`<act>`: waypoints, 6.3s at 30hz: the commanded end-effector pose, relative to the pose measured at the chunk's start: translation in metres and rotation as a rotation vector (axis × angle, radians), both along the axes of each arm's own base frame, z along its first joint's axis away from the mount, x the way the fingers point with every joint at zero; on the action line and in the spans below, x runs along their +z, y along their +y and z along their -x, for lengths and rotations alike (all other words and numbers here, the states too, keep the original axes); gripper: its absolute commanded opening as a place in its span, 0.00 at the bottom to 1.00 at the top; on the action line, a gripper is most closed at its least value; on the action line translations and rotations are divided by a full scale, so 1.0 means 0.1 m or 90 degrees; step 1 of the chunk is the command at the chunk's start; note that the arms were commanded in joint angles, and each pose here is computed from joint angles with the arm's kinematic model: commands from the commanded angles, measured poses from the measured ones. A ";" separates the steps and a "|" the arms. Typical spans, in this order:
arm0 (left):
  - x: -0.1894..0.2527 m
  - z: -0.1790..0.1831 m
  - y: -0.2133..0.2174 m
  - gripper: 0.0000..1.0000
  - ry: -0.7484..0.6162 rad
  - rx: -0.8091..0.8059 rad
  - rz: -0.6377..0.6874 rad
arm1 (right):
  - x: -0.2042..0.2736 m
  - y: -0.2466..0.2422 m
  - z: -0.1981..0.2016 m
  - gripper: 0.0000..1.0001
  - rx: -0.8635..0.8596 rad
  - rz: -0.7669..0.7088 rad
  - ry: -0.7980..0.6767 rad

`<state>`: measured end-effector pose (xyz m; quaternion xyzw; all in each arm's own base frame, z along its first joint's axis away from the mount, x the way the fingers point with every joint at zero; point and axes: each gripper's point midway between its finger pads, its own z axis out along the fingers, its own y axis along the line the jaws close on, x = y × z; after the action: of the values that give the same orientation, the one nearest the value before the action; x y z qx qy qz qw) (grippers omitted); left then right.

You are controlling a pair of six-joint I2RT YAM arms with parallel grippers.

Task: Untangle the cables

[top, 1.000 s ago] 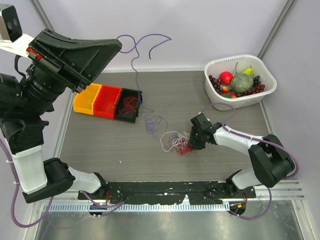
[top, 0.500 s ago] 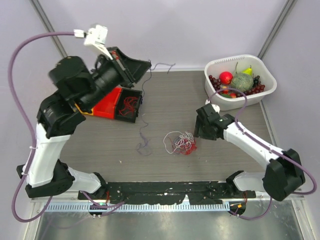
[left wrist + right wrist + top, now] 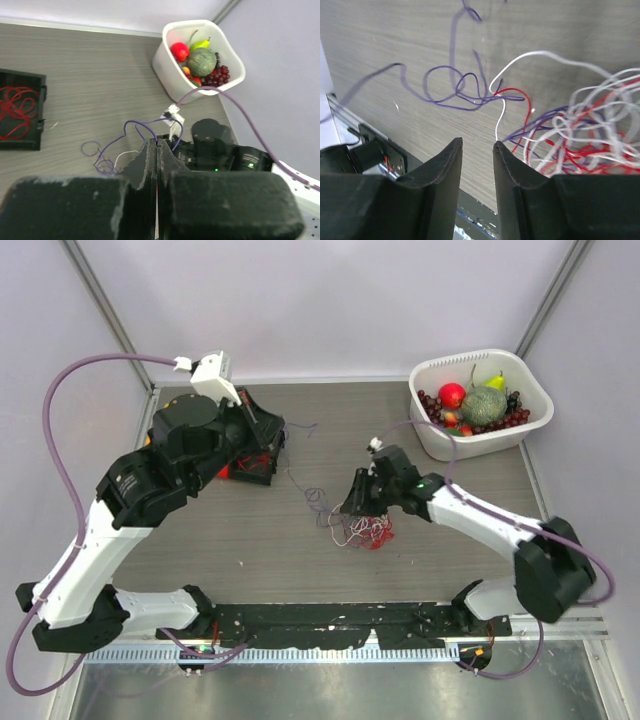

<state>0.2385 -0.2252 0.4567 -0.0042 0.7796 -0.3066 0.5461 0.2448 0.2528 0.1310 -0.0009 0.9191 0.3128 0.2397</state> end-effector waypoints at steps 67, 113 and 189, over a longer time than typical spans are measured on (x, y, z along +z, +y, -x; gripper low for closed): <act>0.73 0.32 1.68 0.00 -0.181 0.291 -0.052 | 1.94 0.03 -1.37 0.01 -0.236 -0.124 -0.133; 0.60 0.74 2.84 0.00 -0.190 0.481 -0.311 | 3.04 -2.61 -2.16 0.01 -0.501 0.202 -0.380; -1.83 0.46 1.02 0.00 0.151 0.133 -0.192 | -0.51 1.38 -1.23 0.27 0.075 0.103 -0.051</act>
<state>0.1910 -0.1195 0.2653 -0.0299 0.8778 -0.1077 0.4657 0.3610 0.3750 0.0629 -0.1089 0.9412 0.2301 0.2221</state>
